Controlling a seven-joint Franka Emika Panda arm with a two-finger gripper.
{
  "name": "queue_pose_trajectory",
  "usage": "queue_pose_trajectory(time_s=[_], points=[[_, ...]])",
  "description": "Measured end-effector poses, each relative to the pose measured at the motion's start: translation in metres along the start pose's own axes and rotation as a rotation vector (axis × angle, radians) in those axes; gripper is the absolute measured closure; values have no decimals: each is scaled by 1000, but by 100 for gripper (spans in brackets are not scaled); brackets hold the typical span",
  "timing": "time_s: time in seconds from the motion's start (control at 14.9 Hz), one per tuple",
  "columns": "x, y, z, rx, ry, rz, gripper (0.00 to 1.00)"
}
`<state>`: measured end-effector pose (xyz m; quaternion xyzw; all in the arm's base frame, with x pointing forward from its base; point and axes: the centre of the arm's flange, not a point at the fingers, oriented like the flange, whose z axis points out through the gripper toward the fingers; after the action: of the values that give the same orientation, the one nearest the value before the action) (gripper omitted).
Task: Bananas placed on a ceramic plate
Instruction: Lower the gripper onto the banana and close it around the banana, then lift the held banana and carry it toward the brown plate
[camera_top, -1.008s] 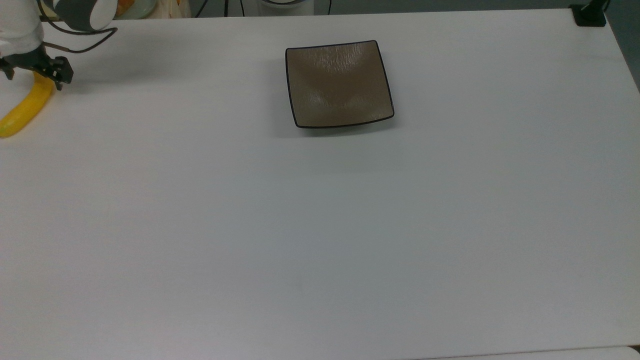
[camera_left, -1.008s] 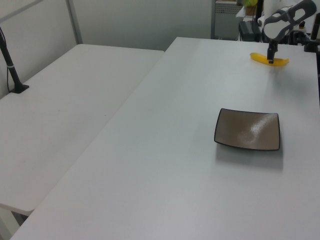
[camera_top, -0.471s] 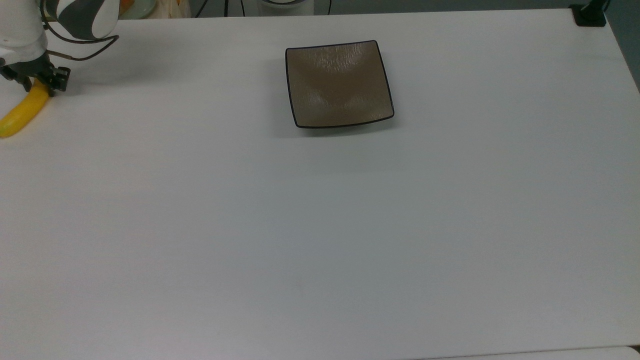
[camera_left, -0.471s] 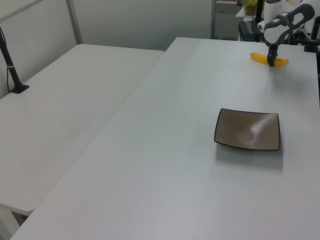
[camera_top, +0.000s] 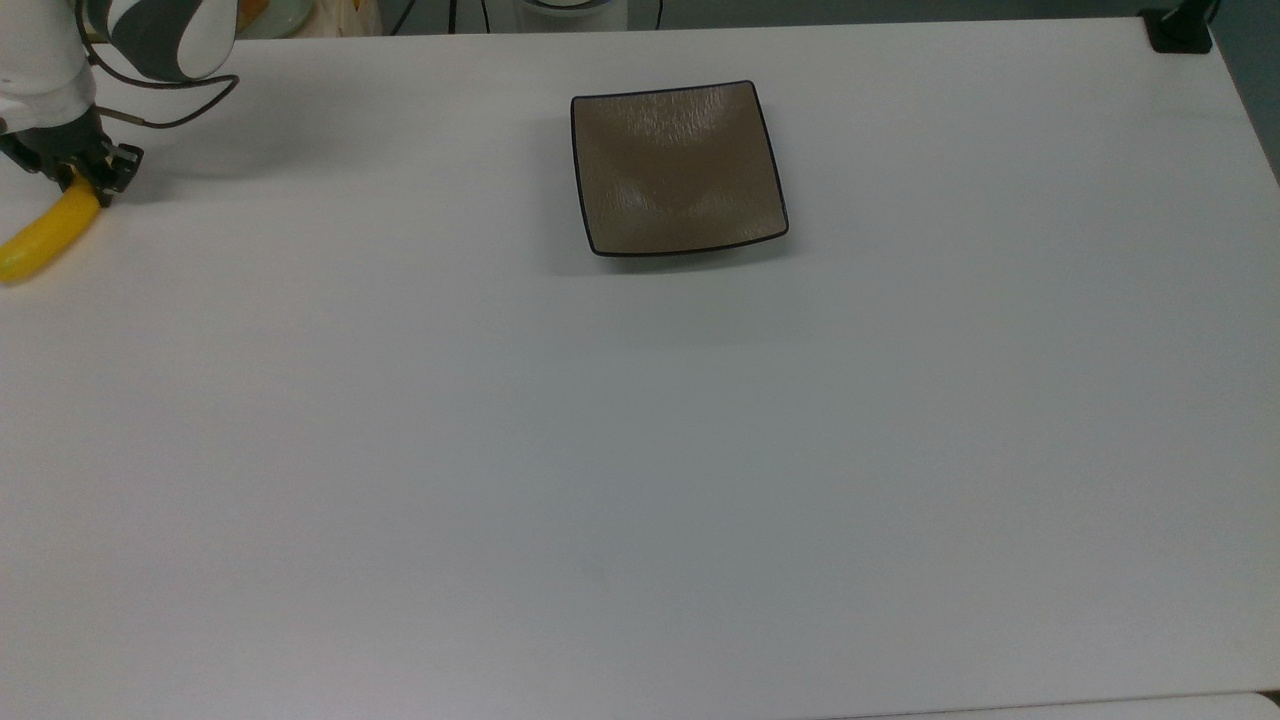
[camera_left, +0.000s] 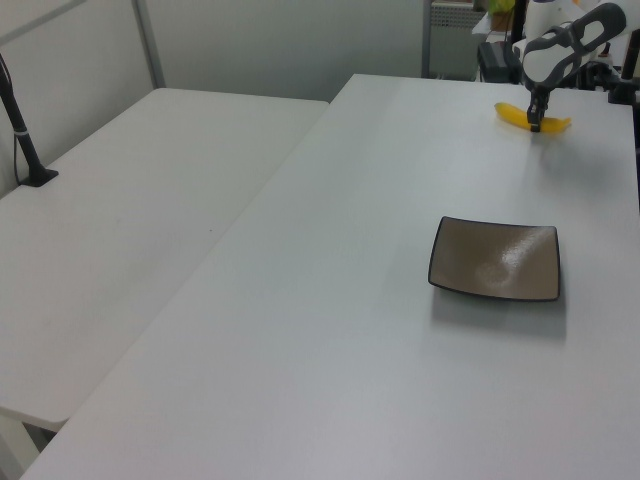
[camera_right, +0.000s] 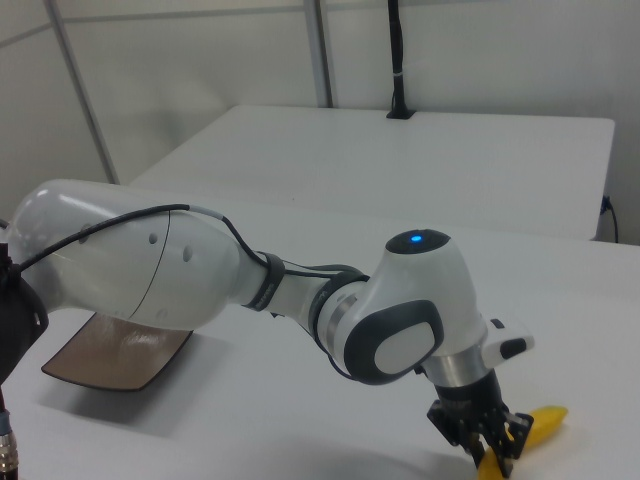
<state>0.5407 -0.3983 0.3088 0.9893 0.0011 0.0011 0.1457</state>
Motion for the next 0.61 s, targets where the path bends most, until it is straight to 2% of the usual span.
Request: queue_pose_trajectory(time_s=[0.27,0.61], points=[[21,-27,-12,45,41,-16,67],[32,-64,-56,153,-19,-61,67]])
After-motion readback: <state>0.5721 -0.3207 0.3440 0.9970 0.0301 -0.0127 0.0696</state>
